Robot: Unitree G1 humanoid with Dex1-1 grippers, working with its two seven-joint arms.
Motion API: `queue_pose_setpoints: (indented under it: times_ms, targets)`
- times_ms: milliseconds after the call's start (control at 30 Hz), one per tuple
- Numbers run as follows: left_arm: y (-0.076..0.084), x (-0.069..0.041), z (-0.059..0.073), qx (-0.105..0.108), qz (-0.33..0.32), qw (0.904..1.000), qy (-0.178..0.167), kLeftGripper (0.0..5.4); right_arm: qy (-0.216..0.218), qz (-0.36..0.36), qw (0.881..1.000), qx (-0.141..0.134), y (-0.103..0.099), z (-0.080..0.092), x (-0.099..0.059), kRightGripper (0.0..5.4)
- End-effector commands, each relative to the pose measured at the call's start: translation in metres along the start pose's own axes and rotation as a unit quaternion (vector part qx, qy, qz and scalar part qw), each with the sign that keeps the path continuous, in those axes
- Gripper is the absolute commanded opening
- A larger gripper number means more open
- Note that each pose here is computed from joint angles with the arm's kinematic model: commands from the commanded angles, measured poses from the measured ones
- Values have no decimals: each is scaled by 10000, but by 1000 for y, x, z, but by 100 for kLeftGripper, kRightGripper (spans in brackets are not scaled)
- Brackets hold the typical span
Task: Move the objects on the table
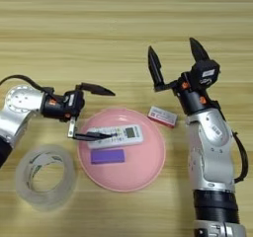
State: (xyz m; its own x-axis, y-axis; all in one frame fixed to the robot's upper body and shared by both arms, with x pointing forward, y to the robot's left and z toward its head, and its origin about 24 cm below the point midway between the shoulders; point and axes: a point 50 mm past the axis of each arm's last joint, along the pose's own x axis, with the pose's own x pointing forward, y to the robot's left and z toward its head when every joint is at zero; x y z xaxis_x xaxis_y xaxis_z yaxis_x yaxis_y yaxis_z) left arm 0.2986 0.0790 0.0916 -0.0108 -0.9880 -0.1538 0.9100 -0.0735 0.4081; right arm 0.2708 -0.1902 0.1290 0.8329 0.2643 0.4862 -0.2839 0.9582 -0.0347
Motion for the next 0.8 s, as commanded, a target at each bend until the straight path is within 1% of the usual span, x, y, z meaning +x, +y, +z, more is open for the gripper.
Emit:
queue_pose_setpoints:
  times_ms: [33, 167, 300, 467, 567, 700, 800]
  targets:
    - [1, -10, 8, 86, 63, 9999, -21, 538, -4, -3, 10000, 2, 0, -1, 1, 540]
    - [4, -21, 12, 168, 55, 9998, 133, 538, 6, -4, 10000, -1, 0, -1, 1, 540]
    - [5, -33, 17, 214, 95, 9995, 216, 538, 14, -15, 10000, 6, 0, -2, 2, 540]
    - [3, -50, 27, 341, 107, 9990, 281, 538, 50, -21, 10000, 6, 1, -6, 1, 540]
    - [2, -58, 33, 380, 121, 9987, 304, 538, 57, -48, 9999, -79, 0, -7, 1, 540]
    - [-7, -70, 30, 246, 31, 9983, 519, 538, 115, -105, 9989, -434, 0, -12, -1, 540]
    - [-12, -76, 27, 130, -64, 9977, 663, 538, 148, -229, 9981, -554, 0, -16, -2, 540]
